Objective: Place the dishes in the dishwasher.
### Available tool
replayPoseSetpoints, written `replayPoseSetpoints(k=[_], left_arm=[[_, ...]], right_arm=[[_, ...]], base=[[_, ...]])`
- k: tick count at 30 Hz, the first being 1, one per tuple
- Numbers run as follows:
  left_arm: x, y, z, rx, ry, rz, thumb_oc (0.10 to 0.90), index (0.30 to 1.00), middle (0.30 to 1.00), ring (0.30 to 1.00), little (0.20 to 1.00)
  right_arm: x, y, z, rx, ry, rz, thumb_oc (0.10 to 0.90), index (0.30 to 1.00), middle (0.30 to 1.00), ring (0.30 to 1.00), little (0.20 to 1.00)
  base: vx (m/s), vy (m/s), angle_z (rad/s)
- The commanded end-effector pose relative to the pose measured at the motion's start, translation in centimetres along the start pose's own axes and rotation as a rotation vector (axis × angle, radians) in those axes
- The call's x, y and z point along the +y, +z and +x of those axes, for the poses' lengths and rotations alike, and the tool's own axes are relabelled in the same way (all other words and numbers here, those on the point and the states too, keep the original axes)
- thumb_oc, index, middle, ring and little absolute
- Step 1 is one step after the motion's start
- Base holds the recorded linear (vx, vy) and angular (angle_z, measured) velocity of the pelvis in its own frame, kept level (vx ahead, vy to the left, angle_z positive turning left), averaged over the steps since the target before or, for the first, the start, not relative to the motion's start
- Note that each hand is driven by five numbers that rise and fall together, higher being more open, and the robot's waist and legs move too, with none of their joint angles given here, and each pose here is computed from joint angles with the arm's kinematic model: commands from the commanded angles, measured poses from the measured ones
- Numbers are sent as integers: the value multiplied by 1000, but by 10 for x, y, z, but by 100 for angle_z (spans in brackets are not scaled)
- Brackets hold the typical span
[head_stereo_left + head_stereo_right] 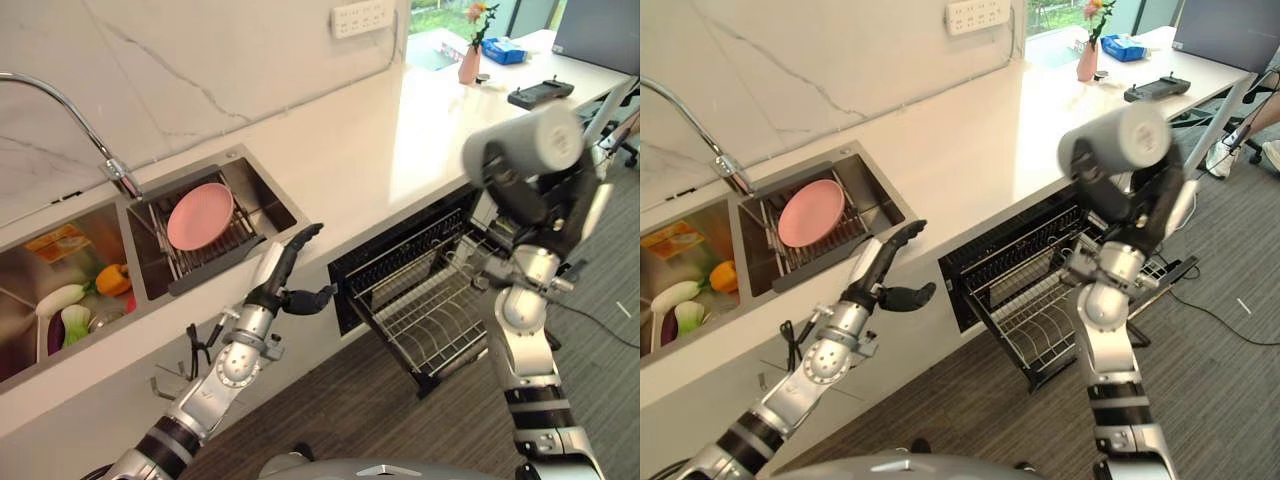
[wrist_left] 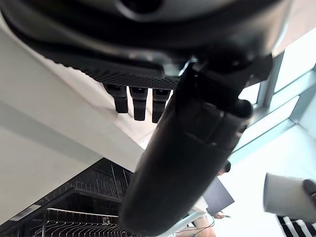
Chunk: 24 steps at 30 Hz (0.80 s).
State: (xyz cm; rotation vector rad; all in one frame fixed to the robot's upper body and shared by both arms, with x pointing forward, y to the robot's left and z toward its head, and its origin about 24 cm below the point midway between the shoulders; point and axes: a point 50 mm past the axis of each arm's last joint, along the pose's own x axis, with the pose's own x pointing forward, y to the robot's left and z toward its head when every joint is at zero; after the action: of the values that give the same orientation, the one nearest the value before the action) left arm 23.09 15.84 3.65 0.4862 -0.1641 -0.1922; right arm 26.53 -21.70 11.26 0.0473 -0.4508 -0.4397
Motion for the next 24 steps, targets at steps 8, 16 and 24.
replayPoseSetpoints(k=[8, 16, 24], left_arm=[[14, -58, -52, 268, -40, 40, 800, 900, 900, 900, 900], [7, -99, -104, 493, -178, 132, 800, 900, 900, 900, 900], [-17, -137, -154, 829, -255, 31, 800, 900, 900, 900, 900]], right_arm=[[-28, -18, -1, 67, 172, -185, 400, 300, 300, 300, 300], [-73, -48, -6, 206, 90, -412, 400, 300, 300, 300, 300], [-80, -88, 0, 453, 222, -590, 400, 300, 300, 300, 300]], base=[[-6, -19, 11], [-9, -4, 18], [-17, 6, 2]])
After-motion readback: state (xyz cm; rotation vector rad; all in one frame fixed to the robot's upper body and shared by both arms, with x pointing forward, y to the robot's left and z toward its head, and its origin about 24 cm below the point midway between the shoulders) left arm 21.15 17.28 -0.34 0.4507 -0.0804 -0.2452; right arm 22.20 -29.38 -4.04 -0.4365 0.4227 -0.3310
